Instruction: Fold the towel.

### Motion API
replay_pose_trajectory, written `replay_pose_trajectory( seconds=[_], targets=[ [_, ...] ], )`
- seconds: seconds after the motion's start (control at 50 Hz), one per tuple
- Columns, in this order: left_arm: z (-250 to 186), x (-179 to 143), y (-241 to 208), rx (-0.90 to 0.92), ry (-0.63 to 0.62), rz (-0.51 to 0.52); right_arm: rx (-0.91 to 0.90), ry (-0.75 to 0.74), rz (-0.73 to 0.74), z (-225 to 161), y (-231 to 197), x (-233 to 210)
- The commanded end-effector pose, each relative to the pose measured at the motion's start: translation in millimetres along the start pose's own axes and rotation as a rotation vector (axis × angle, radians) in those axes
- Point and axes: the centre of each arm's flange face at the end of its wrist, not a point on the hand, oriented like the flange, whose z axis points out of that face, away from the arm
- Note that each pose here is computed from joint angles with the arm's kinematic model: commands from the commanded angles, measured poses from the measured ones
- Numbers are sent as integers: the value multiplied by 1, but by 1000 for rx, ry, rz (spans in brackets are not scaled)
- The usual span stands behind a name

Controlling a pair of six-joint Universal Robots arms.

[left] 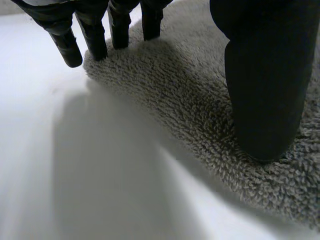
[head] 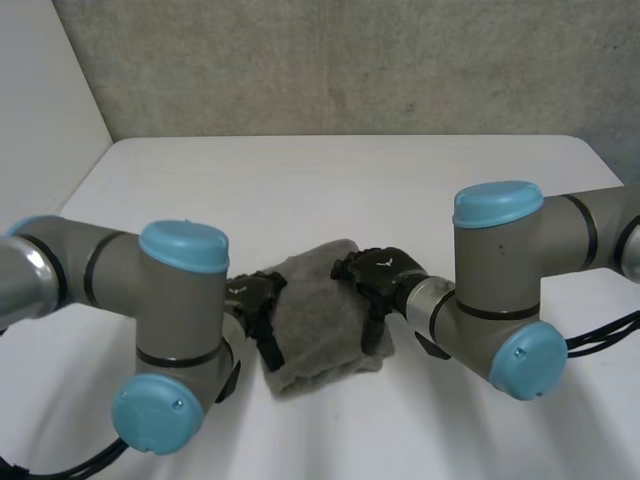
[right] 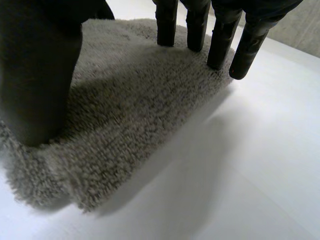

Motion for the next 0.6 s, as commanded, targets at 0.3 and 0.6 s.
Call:
replay_pose_trajectory(
  seconds=[0.3,0.6],
  targets=[
    [-71,4,-114,375,52,-63,403,222,36,-86,-114,43],
    [-153,-48,-202,561,-96,-38,562,540,69,-175,-159,90]
  ],
)
